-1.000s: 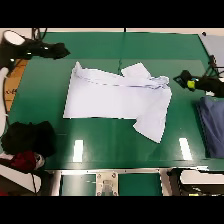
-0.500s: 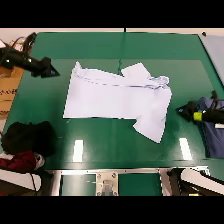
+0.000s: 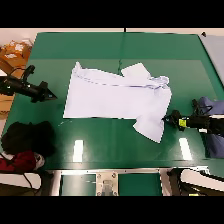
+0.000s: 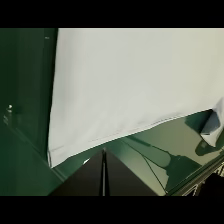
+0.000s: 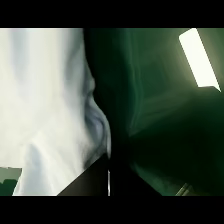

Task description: Fold the shirts.

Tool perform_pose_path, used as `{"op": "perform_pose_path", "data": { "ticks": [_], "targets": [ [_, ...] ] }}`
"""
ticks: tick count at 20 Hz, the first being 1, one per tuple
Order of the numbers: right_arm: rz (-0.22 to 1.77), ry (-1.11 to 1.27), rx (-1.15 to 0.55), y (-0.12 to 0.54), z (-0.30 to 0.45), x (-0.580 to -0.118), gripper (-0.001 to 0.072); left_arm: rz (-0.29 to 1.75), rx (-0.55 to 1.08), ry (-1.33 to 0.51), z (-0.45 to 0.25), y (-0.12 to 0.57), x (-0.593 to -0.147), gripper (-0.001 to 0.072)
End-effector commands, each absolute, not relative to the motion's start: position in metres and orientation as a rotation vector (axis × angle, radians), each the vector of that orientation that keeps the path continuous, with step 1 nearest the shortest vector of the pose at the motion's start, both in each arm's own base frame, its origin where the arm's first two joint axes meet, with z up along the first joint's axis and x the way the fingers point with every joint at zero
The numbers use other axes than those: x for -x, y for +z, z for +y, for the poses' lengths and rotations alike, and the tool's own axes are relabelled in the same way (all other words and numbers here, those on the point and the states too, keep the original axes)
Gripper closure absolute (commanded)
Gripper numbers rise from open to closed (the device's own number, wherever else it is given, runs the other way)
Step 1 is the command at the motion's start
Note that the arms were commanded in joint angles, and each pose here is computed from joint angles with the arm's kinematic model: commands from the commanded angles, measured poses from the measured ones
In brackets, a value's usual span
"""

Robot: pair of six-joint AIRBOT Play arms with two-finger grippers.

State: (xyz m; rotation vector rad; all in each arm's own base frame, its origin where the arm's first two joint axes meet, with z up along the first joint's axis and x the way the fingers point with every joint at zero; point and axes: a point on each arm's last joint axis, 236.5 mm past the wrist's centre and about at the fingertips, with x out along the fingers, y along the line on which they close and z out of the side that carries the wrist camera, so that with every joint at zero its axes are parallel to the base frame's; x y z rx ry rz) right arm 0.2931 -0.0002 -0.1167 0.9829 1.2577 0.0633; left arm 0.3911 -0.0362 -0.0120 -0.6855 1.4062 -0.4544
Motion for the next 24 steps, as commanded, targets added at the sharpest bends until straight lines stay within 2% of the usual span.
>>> {"op": "perform_pose_path", "data": {
  "ticks": [1,2,3,4,6,9,11,12,13,14,17,18,24],
  "targets": [
    [1.274,0.045,-0.988,-0.118,0.000,-0.289,0.0697,1.391,0.702,-0.442,-0.033,-0.017,-0.392,0.0681],
    [1.273,0.017,-0.990,-0.109,-0.005,-0.285,0.0697,1.392,0.696,-0.436,-0.032,-0.018,-0.392,0.0679],
    [1.271,-0.020,-0.981,-0.099,-0.012,-0.278,0.0697,1.396,0.692,-0.435,-0.031,-0.019,-0.391,0.0518],
    [1.275,-0.069,-0.962,-0.085,-0.019,-0.267,0.0697,1.397,0.692,-0.435,-0.031,-0.019,-0.391,0.0198],
    [1.283,-0.126,-0.918,-0.057,-0.020,-0.244,0.0697,1.393,0.689,-0.431,-0.031,-0.019,-0.392,0.0191],
    [1.176,-0.081,-0.841,-0.020,-0.001,-0.233,0.0694,1.373,0.674,-0.424,-0.028,-0.021,-0.396,0.0189],
    [1.146,-0.083,-0.836,-0.012,0.004,-0.228,0.0610,1.379,0.661,-0.425,-0.027,-0.022,-0.395,0.0189],
    [1.153,-0.079,-0.836,-0.012,0.005,-0.226,0.0491,1.391,0.650,-0.422,-0.025,-0.024,-0.392,0.0189],
    [1.153,-0.087,-0.843,-0.013,0.005,-0.226,0.0309,1.410,0.635,-0.419,-0.023,-0.026,-0.388,0.0189],
    [1.141,-0.110,-0.854,-0.014,0.001,-0.229,0.0234,1.433,0.617,-0.416,-0.021,-0.029,-0.383,0.0189],
    [1.056,-0.196,-0.884,-0.018,-0.021,-0.251,0.0270,1.466,0.595,-0.415,-0.018,-0.032,-0.375,0.0188],
    [1.058,-0.219,-0.900,-0.025,-0.028,-0.255,0.0340,1.467,0.597,-0.417,-0.019,-0.031,-0.375,0.0188],
    [1.280,-0.260,-0.987,-0.106,-0.048,-0.267,0.0346,1.483,0.605,-0.423,-0.020,-0.031,-0.371,0.0189]
  ]
}}
